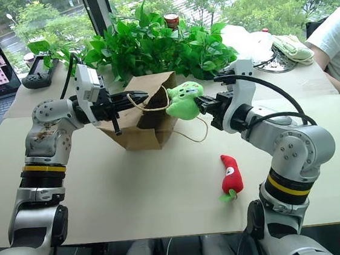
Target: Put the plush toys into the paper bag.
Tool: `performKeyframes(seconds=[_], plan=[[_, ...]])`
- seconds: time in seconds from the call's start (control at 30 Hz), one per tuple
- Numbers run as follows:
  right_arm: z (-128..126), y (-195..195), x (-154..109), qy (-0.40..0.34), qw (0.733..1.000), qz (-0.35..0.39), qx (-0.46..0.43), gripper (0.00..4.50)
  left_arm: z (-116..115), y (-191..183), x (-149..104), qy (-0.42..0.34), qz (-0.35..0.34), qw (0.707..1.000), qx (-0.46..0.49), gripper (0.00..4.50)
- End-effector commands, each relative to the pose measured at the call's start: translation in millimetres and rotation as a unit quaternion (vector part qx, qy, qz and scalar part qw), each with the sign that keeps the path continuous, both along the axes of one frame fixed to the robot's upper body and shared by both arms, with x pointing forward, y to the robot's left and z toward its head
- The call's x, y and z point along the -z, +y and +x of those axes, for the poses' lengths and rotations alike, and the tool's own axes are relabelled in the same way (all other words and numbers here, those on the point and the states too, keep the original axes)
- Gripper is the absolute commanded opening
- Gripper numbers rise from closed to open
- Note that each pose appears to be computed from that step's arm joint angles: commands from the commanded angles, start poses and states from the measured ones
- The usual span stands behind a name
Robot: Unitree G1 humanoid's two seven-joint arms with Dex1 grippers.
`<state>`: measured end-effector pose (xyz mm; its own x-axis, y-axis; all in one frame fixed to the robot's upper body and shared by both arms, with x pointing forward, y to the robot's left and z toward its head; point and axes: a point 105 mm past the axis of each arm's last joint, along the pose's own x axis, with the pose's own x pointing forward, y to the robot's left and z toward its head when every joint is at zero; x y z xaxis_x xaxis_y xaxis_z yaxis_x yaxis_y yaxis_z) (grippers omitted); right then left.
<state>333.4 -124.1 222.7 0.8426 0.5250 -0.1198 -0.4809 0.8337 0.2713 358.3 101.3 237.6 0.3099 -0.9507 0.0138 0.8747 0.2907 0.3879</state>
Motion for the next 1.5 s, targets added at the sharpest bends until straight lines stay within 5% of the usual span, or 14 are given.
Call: performKeyframes(seconds=[0.03,0.43,1.07,1.5], plan=[[2.7,-2.7,-22.1,-0.044,0.999,0.01,0.015,0.07,-3.6,-1.2,-13.7,-0.025,-0.003,1.0,0.007,0.0],[3.8,-1.9,-35.4,-0.056,0.998,0.026,0.019,0.07,-4.3,-1.0,-13.3,-0.025,-0.003,1.0,0.007,0.0],[20.5,38.6,20.9,0.02,1.0,-0.018,0.015,0.07,-4.4,-3.2,-11.3,-0.022,-0.002,1.0,0.012,0.0],[37.3,87.3,-3.7,-0.009,1.0,0.002,0.003,0.07,-3.9,-8.0,-8.2,-0.019,-0.002,1.0,0.023,0.0]])
